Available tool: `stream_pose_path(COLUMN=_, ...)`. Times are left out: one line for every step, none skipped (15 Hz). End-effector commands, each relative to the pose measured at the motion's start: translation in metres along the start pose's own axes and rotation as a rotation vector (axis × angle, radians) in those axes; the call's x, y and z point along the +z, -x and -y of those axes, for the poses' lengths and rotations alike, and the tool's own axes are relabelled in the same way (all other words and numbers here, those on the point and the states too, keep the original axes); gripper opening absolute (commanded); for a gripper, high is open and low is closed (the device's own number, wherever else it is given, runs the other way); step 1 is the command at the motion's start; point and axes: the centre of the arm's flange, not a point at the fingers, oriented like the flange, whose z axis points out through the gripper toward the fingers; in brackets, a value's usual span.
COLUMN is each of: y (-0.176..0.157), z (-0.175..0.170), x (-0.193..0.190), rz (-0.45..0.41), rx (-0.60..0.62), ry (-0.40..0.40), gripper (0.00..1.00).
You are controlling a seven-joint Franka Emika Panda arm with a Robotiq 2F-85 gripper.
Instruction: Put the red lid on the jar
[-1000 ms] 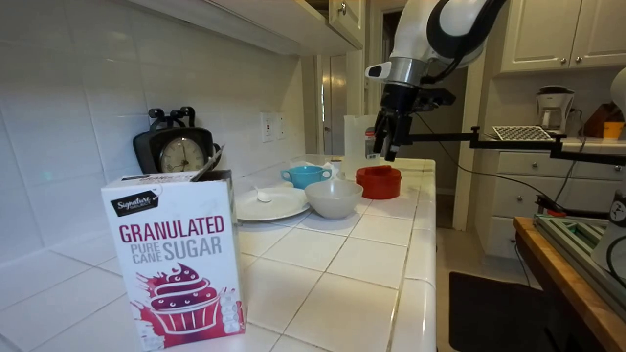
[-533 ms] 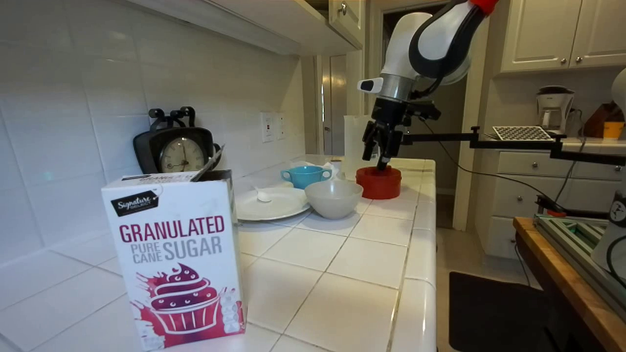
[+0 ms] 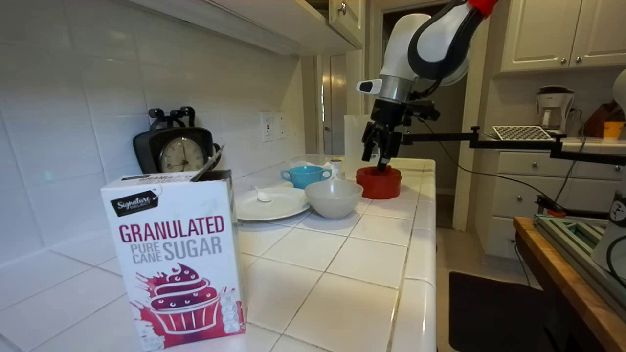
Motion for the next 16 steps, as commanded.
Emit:
stream_pose_path(y=-0.002, z=-0.002, x=0.005, rz=0.017, rx=0.006, ry=0.016, gripper=1.0)
stream_pose_path(y=-0.002, z=-0.003, x=0.005, rz=0.026, rx=0.005, ry=0.014, gripper=1.0)
stream_pose_path(y=-0.002, z=-0.003, x=0.005, rz=0.03, rx=0.009, ry=0.011, gripper=1.0)
stream_pose_path(y=-0.002, z=-0.006, x=0.005, rz=0.038, rx=0.014, ry=0.005, gripper=1.0)
stream_pose_path(y=-0.003, z=-0.009, x=0.005, rz=0.038, rx=0.022, ry=-0.002, gripper=1.0)
stream_pose_path(y=-0.004, z=-0.014, x=0.004, rz=0.042, rx=0.036, ry=-0.011, gripper=1.0)
stream_pose_path(y=-0.004, z=-0.018, x=0.003, rz=0.044, rx=0.047, ry=-0.012, gripper=1.0)
stream_pose_path(y=-0.006, z=-0.024, x=0.001, rz=0.043, rx=0.06, ry=-0.014, gripper=1.0)
stream_pose_path(y=-0.007, z=-0.028, x=-0.001, rz=0.043, rx=0.07, ry=-0.016, gripper=1.0)
stream_pose_path(y=-0.008, z=-0.032, x=-0.002, rz=0.048, rx=0.076, ry=-0.021, gripper=0.99)
stream_pose_path(y=-0.008, z=-0.035, x=-0.002, rz=0.057, rx=0.079, ry=-0.027, gripper=0.99)
stream_pose_path(y=-0.008, z=-0.036, x=-0.001, rz=0.067, rx=0.082, ry=-0.037, gripper=1.0)
stream_pose_path(y=-0.008, z=-0.037, x=0.0, rz=0.073, rx=0.087, ry=-0.041, gripper=1.0)
stream_pose_path(y=-0.008, z=-0.038, x=0.001, rz=0.086, rx=0.088, ry=-0.051, gripper=1.0)
stream_pose_path(y=-0.008, z=-0.038, x=0.002, rz=0.094, rx=0.088, ry=-0.053, gripper=1.0)
stream_pose_path(y=-0.007, z=-0.038, x=0.003, rz=0.105, rx=0.087, ry=-0.056, gripper=1.0)
